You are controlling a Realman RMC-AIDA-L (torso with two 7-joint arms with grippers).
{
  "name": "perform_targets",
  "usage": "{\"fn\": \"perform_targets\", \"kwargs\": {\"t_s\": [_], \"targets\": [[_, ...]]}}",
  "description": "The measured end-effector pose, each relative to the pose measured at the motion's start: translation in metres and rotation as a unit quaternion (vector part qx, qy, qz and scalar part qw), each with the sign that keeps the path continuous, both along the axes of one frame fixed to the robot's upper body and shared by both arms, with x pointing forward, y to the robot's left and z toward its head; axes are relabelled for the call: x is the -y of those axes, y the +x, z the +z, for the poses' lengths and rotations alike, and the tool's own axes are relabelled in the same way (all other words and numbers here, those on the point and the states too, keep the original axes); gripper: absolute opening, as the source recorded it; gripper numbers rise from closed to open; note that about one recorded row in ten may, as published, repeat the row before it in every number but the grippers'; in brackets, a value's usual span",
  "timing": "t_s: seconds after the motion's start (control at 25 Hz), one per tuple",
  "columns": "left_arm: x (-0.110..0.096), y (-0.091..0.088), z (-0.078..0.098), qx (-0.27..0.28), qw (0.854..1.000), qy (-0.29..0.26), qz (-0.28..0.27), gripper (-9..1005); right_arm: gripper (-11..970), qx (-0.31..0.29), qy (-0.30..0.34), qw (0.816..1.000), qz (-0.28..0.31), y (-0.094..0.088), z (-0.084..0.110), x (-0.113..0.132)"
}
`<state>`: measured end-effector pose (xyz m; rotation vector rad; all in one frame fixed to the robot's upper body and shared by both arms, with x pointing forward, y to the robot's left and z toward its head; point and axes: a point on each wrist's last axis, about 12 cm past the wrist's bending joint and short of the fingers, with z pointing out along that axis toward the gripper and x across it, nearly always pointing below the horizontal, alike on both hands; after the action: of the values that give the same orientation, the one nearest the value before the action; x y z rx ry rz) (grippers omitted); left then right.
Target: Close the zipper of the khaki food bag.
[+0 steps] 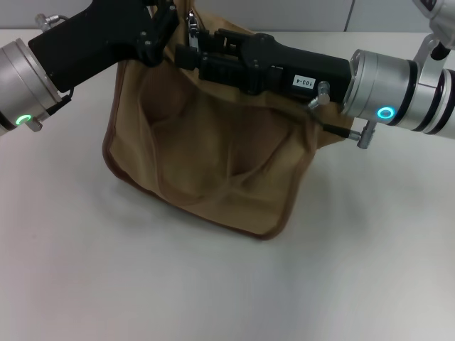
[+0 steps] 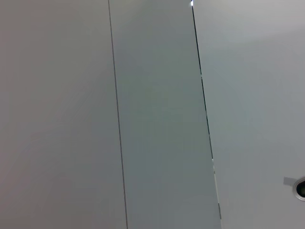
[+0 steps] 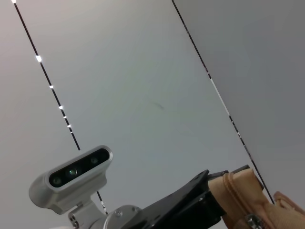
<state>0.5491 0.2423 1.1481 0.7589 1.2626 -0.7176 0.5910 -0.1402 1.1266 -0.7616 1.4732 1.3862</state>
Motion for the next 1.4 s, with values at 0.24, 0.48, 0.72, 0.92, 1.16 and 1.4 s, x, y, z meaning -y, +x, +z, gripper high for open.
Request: {"fn": "perform_targets", "kwargs": {"t_s": [0.24,0.48,0.72,0.92,1.16,1.4], "targets": [[0.001,0.000,0.000,-0.001,1.000,0.000,-0.001,118,562,0.014,-0.017,1.000,-0.012,0.005,-0.002,-0.005],[0.001,0.000,-0.001,-0.003,1.000,0.000,-0.003,121,322,0.029,-0.003,0.999,-0.026,0.002,-0.003,-0.004],[0.001,0.000,-0.002,-0.005,1.000,-0.001,-0.003,124,46,0.028,0.000,0.999,-0.032,0.003,-0.003,-0.004],[0.001,0.000,-0.002,-0.005,1.000,-0.001,-0.003,127,28,0.027,-0.001,0.999,-0.033,0.003,-0.003,-0.003],[0.002,0.000,-0.001,-0.003,1.000,0.000,-0.003,130,6,0.024,-0.002,0.999,-0.034,0.001,-0.006,-0.001],[-0.002,-0.001,-0.002,-0.006,1.000,-0.007,0.004,133,2,0.026,0.008,0.999,-0.046,-0.007,-0.013,0.013]]}}
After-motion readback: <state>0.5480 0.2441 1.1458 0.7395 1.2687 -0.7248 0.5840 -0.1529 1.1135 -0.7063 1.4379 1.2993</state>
